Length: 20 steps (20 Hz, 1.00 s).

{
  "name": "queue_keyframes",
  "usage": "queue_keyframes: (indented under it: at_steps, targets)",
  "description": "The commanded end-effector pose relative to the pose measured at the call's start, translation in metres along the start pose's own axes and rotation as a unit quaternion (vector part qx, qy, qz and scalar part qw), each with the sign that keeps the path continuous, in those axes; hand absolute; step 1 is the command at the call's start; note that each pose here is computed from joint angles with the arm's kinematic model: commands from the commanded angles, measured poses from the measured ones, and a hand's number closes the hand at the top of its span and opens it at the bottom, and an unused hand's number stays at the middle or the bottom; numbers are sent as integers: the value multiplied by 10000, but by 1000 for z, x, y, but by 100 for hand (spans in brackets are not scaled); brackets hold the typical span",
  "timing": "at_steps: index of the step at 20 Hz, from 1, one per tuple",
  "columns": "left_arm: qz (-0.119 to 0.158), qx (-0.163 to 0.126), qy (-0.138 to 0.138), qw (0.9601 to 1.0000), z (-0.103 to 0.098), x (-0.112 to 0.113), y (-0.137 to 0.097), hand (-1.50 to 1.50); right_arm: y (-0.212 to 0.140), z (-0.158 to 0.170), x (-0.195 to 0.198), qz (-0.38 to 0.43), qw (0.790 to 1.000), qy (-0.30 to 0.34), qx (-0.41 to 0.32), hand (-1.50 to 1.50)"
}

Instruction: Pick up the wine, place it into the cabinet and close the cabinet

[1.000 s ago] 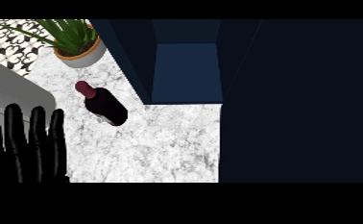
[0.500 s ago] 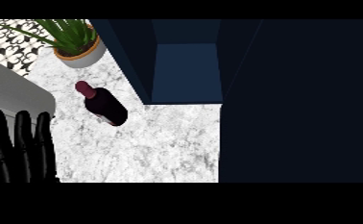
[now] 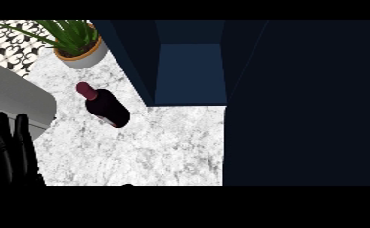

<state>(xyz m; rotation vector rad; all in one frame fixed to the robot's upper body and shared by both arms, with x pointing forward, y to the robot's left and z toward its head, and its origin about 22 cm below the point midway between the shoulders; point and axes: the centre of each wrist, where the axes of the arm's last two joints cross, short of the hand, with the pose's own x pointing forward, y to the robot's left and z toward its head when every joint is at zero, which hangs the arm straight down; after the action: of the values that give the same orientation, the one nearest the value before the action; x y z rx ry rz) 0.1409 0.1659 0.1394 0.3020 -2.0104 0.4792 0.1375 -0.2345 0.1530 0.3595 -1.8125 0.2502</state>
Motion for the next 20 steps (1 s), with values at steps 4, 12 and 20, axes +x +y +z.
queue_keyframes:
  at_steps: [4,12,20]
  targets:
    - [-178,123,213,9995,-7,-35,7,-150,16,30,41,-345,9983,-413,245,-150]
    - [-259,309,424,9983,-49,-86,43,-150,8,17,17,-373,9979,-483,200,-150]
    - [-659,936,288,9930,-56,-137,85,-150,2,28,23,-237,9988,-384,209,-150]
